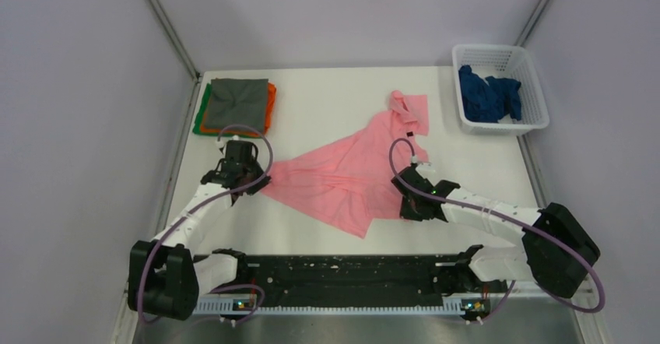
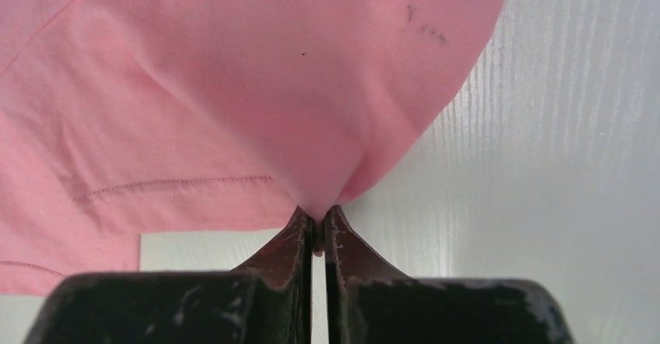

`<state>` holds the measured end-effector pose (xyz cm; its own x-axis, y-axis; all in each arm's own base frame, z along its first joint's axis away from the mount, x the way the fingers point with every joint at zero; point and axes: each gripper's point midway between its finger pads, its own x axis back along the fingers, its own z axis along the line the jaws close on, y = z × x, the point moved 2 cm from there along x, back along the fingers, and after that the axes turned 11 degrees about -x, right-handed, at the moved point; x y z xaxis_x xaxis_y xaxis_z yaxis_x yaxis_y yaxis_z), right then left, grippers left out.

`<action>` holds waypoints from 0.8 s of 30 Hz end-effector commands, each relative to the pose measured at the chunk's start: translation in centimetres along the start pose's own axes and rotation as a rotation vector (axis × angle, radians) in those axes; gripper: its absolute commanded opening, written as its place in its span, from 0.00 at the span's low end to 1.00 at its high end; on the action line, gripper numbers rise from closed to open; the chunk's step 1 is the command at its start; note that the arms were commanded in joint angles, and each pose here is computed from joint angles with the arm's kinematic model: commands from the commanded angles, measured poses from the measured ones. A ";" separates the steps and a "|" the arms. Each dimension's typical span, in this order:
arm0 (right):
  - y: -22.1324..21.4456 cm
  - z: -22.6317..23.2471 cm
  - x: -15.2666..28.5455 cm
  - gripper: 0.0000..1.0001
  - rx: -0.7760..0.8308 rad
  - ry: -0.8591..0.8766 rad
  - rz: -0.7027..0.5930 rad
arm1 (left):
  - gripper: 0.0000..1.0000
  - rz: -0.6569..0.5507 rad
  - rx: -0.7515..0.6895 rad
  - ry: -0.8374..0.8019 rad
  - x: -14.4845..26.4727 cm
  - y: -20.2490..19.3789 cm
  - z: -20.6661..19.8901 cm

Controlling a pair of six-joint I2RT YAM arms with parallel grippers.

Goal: Fold and stack the t-shirts
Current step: Flatten out the tshirt

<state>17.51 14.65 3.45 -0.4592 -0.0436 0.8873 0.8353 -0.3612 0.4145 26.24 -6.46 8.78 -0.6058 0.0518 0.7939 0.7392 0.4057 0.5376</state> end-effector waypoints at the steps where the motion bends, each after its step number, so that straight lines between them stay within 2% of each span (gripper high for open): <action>1: 5.3 3.3 3.8 0.00 0.004 0.098 -0.195 | 0.00 -0.123 -0.004 -0.085 2.9 3.6 -2.2; 4: 11.7 5.7 9.9 0.00 -0.054 0.192 -0.426 | 0.00 -0.234 0.004 -0.167 6.2 6.9 -4.2; 7: 17.0 6.3 16.6 0.00 -0.123 0.273 -0.620 | 0.00 -0.350 -0.003 -0.253 10.8 10.1 -6.2; 12: 22.7 5.1 29.1 0.00 -0.198 0.414 -0.890 | 0.00 -0.624 -0.008 -0.353 21.8 14.6 -7.4; 18: 23.8 3.2 42.0 0.00 -0.223 0.744 -1.049 | 0.00 -0.942 -0.004 -0.520 34.9 15.2 -6.8; 24: 21.4 2.3 52.6 0.00 -0.073 1.115 -1.107 | 0.00 -1.064 -0.094 -0.733 44.5 13.0 -7.7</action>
<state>16.04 6.50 54.21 -0.9398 -0.2045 -0.2739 -0.0425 -0.7251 0.6873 13.91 -4.87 50.87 -0.9444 0.1497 -0.2926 -0.1801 0.5091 0.8416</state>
